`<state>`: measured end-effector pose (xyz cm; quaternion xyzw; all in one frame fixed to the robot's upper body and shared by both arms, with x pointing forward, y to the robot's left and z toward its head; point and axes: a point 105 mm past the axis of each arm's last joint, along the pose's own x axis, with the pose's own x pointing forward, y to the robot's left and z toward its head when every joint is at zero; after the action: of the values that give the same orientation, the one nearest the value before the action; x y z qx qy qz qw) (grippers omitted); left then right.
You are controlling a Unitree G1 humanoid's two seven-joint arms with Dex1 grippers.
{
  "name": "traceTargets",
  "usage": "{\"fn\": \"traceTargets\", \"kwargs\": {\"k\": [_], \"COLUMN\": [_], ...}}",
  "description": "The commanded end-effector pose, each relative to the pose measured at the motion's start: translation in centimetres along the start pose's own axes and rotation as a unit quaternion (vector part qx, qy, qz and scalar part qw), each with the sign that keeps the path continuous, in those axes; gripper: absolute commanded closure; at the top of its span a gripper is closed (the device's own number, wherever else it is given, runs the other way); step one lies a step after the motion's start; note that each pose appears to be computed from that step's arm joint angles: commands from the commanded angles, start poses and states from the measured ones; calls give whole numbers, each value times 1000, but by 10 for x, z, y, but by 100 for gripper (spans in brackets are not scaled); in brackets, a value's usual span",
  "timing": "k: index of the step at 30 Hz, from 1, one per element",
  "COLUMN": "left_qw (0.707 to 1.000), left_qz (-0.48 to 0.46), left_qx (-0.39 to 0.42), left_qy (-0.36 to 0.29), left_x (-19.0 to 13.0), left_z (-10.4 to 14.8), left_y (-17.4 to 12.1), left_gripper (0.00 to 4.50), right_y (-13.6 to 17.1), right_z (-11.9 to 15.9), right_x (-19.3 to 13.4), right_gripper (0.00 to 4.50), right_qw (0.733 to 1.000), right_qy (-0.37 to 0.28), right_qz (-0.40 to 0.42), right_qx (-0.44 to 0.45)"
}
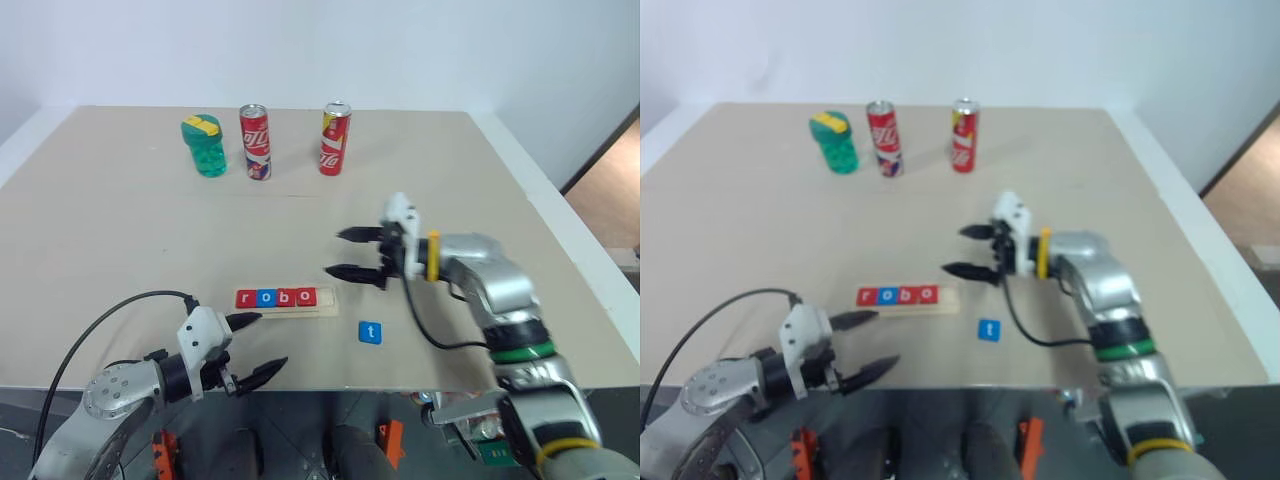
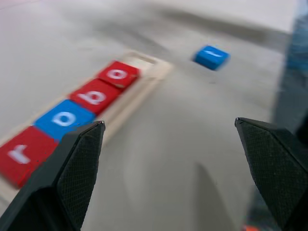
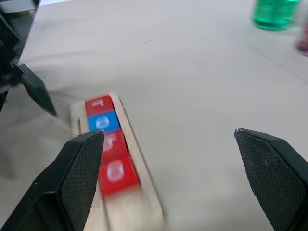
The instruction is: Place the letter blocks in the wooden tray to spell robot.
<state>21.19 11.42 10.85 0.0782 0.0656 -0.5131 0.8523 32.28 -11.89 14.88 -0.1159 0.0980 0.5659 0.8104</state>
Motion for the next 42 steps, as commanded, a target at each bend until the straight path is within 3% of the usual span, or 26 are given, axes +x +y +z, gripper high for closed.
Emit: {"fn": "traceTargets", "kwargs": {"k": [1, 5, 12, 13, 21, 25, 27, 29, 33, 42], "left_qw": [998, 995, 993, 993, 995, 998, 999, 998, 998, 998], "left_qz": [-69, -100, -105, -103, -82, -35, -7, 22, 27, 40], "left_qx": [12, 22, 50, 53, 60, 53, 51, 47, 57, 52], "left_qy": [-8, -3, -3, -3, 4, -5, -11, -18, -11, -8], "left_x": [0, 2, 8, 9, 7, 7, 7, 7, 10, 7], "left_z": [11, 12, 16, 16, 11, 11, 12, 12, 8, 6], "left_y": [-17, -19, -12, -10, -3, 6, 13, 19, 21, 19], "left_gripper": [0, 0, 0, 0, 0, 0, 0, 0, 0, 0], "right_y": [37, 50, 43, 42, 56, 56, 44, 34, 24, 15], "right_z": [-21, -36, -54, -56, -73, -65, -42, -19, 0, -8], "right_x": [-14, -13, -6, -6, -10, -10, -2, 9, 34, 55], "right_gripper": [3, 3, 3, 58, 320, 326, 326, 326, 326, 326], "right_qw": [998, 998, 998, 998, 998, 998, 999, 999, 996, 981], "right_qy": [29, 40, 56, 57, 59, 34, -1, -25, -17, 27], "right_qz": [49, 39, -10, -15, -37, -58, -52, -31, 36, 130], "right_qx": [-6, -11, -22, -18, 0, -1, -6, -29, -80, -139]}}
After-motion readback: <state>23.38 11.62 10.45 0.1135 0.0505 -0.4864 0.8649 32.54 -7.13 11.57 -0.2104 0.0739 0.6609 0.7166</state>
